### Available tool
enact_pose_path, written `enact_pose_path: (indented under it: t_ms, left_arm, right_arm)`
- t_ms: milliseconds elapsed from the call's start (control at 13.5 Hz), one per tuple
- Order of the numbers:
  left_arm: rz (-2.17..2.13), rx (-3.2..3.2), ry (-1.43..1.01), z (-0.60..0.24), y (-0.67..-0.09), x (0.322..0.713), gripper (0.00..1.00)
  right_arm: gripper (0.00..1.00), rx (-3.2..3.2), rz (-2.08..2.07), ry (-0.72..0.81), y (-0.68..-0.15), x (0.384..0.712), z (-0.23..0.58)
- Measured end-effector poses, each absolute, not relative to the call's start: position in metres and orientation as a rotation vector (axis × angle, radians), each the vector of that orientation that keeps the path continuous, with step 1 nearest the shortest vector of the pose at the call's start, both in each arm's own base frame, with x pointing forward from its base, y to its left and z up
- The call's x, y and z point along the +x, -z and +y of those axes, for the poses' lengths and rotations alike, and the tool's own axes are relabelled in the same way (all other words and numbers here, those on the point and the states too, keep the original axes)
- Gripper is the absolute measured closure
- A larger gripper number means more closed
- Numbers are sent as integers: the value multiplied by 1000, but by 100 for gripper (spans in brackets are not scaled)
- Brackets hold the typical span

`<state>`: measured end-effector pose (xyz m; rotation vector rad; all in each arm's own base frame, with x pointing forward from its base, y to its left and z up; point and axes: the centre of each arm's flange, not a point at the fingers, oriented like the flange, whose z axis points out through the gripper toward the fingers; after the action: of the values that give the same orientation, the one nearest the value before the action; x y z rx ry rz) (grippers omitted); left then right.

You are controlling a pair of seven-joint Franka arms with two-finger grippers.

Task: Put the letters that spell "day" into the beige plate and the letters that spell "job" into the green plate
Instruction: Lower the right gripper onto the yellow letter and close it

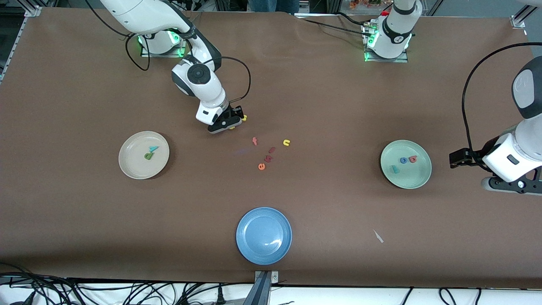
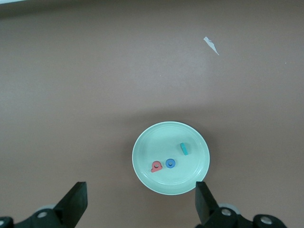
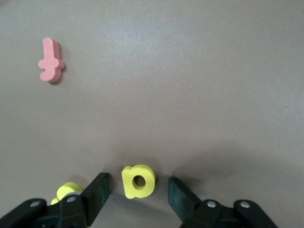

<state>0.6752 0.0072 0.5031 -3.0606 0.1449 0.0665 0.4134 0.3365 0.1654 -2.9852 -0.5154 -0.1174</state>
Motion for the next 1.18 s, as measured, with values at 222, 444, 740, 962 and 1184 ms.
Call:
enact_pose_path:
  t_ms: [222,444,740,962,1184]
  left_arm:
    - [146,-3061,-67,7,-503,675,0]
    - [146,-3061,-67,7,-503,675,0]
    - [145,-3061,-67,7,-503,675,0]
    - [145,-3061,-67,7,-503,675,0]
    - [145,-3061,-67,7,-503,675,0]
  right_arm:
    - [31,-2990,-527,129,-171,419,337]
    - [32,-3000,-529,121,-172,419,335]
    - [34,-3003,-529,119,-172,420,335]
    - [34,-3003,-529,118,-172,420,335]
    - [38,-3006,-525,117,-172,420,334]
